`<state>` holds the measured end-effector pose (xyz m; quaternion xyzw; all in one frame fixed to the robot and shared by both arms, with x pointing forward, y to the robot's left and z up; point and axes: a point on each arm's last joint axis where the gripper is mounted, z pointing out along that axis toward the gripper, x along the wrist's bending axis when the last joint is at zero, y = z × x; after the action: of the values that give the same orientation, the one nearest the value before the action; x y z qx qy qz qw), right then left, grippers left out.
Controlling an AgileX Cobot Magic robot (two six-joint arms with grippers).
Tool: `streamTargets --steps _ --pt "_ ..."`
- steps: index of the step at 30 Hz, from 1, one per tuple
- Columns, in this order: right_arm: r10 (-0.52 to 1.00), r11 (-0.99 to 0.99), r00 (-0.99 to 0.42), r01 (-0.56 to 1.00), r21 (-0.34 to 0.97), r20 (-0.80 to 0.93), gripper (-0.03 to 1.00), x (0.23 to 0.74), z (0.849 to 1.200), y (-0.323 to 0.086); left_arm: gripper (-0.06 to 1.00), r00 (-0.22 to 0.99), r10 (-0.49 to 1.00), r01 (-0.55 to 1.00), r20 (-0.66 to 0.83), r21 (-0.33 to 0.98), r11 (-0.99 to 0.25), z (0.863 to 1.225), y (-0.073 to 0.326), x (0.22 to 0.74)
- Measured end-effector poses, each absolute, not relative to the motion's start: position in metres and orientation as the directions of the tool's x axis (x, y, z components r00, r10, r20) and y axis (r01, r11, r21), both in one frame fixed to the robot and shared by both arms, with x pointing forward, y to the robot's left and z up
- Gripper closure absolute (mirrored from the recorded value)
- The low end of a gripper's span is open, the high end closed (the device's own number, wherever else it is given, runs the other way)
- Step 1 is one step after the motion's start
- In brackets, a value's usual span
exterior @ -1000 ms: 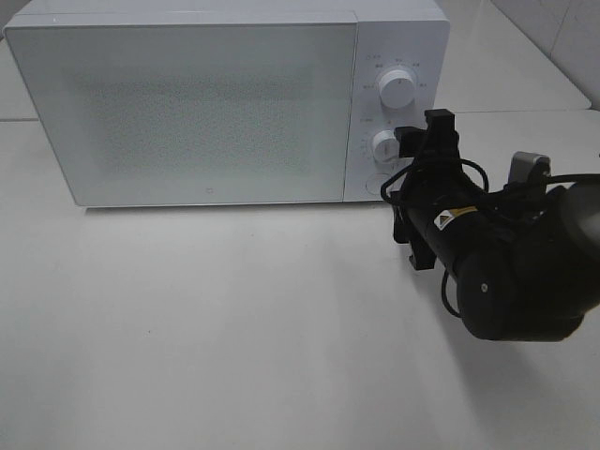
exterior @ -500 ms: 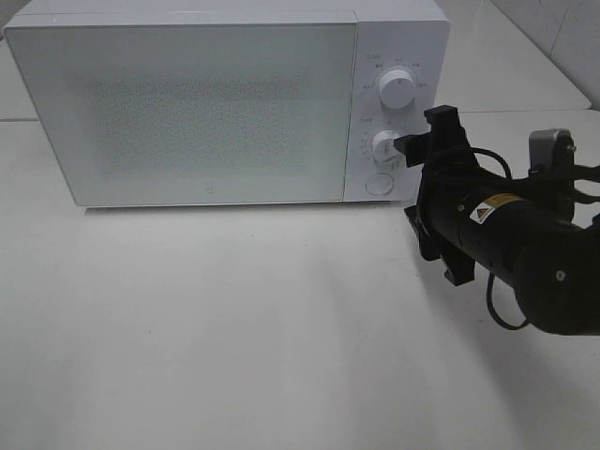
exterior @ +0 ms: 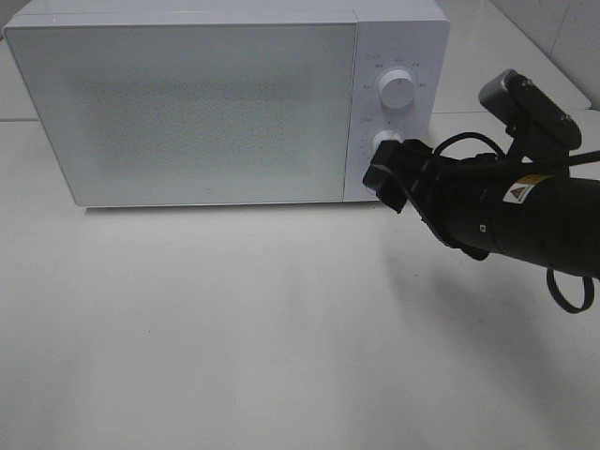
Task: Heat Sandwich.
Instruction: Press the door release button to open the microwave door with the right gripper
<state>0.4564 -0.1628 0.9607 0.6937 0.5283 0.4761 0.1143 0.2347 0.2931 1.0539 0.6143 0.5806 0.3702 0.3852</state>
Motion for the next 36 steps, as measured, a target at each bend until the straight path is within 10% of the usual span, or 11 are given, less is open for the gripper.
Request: streamTargets --steps 14,36 --pt "0.813 0.314 -0.558 0.661 0.681 0.167 0.21 0.431 1.014 -0.150 -0.05 0.052 0.999 0.428 0.007 0.903 -0.029 1.054 0.293 0.235" --pt "0.716 0.621 -0.690 0.699 0.356 0.107 0.21 0.371 1.035 -0.187 -0.05 0.052 0.999 0.428 0.007 0.903 -0.029 1.054 0.293 0.235"
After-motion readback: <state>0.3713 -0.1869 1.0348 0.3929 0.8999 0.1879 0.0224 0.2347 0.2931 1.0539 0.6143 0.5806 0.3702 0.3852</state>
